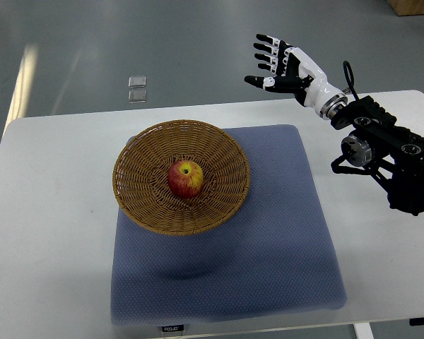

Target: Place red apple in basket with right hand

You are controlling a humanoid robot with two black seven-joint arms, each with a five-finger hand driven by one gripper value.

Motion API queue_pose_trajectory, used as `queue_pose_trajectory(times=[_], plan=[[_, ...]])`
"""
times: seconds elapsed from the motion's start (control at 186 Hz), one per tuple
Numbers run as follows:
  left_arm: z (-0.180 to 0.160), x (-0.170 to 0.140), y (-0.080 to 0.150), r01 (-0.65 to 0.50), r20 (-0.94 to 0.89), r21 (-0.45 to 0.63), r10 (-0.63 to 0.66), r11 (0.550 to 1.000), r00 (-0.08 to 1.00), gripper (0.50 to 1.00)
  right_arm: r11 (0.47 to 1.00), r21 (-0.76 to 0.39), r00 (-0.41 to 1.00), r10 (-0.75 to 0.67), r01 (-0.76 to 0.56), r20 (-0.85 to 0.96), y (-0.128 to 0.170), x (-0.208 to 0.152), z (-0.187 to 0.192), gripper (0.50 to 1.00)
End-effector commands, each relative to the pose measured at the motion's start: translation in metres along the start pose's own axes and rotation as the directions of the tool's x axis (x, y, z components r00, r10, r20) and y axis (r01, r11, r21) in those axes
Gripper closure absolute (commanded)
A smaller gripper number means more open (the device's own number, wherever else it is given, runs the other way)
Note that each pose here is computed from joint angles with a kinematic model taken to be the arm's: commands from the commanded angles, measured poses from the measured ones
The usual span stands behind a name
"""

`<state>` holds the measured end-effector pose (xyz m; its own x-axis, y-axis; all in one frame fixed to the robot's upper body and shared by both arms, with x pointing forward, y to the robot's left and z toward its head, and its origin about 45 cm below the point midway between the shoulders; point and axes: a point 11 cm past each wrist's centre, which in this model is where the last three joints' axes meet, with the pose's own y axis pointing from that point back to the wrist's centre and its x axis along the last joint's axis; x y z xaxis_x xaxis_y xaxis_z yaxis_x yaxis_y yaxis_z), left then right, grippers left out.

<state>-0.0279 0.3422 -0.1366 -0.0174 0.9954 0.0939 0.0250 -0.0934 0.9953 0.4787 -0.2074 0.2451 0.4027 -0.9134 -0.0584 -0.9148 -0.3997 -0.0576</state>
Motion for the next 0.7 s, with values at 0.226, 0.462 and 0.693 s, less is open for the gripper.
queue_pose_trajectory(times=[0.226,0.462,0.693], plan=[[0.000,0.000,0.000,0.000,0.000,0.000,0.000,1.000,1.000,0.500,0.994,-0.007,0.945,0.107,-0.110,0.310,0.002,-0.007,0.021,0.585],[0.000,0.000,0.000,0.000,0.000,0.000,0.000,1.000,1.000,0.500,0.994,-0.006,0.869,0.100,-0.111,0.484,0.000,-0.012,0.023,0.583],[0.000,0.000,0.000,0.000,-0.001,0.000,0.000,1.000,1.000,0.500,0.995,0.062,0.832,0.032,-0.080,0.554,0.006,0.001,0.025,0.579]])
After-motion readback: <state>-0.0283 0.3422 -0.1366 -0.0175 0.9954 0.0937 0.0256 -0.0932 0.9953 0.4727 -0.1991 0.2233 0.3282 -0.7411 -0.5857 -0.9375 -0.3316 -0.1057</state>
